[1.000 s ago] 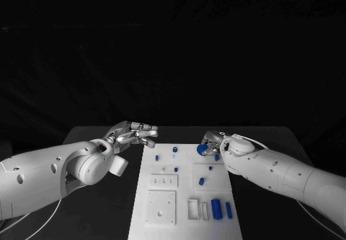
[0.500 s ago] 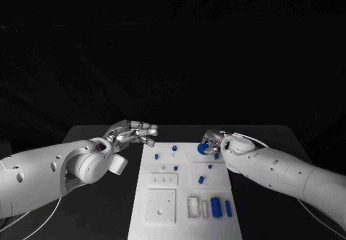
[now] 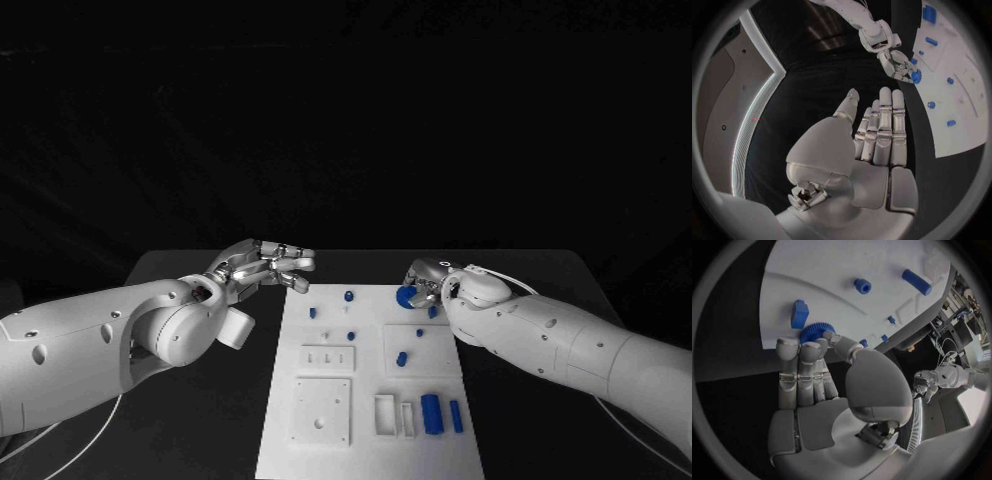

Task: Assemble the parts on the task board

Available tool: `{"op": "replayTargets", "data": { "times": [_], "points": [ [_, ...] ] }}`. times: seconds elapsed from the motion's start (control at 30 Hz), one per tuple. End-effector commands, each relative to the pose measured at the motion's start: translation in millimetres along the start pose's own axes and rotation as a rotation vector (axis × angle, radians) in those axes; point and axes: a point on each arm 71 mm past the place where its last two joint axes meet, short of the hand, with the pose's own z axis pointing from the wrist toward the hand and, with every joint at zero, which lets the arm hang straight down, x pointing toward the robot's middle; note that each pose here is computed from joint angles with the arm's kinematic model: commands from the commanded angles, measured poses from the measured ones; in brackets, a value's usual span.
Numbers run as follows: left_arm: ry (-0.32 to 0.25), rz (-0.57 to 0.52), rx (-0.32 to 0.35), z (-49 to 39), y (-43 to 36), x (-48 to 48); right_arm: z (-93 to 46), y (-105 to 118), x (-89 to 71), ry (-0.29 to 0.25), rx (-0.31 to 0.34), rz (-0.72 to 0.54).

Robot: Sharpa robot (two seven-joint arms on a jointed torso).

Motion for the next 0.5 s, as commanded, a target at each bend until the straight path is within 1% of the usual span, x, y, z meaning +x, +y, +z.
{"op": "replayTargets", "data": {
  "times": [0.03, 0.13, 0.3, 0.5],
  "points": [
    [0.016, -0.006, 0.005, 0.5, -0.6, 2.0, -0.4, 0.0, 2.6, 0.01, -0.007, -0.021],
    [0.015, -0.005, 0.004, 0.5, -0.5, 1.8, -0.4, -0.1, 1.8, -0.001, -0.008, -0.036],
    [0.015, -0.005, 0.002, 0.5, -0.3, 1.7, -0.2, 0.3, -1.0, -0.041, -0.01, -0.071],
    [0.016, -0.004, 0.002, 1.0, -0.2, 2.1, -0.1, 5.4, -5.9, -0.115, -0.017, -0.107]
  ]
}}
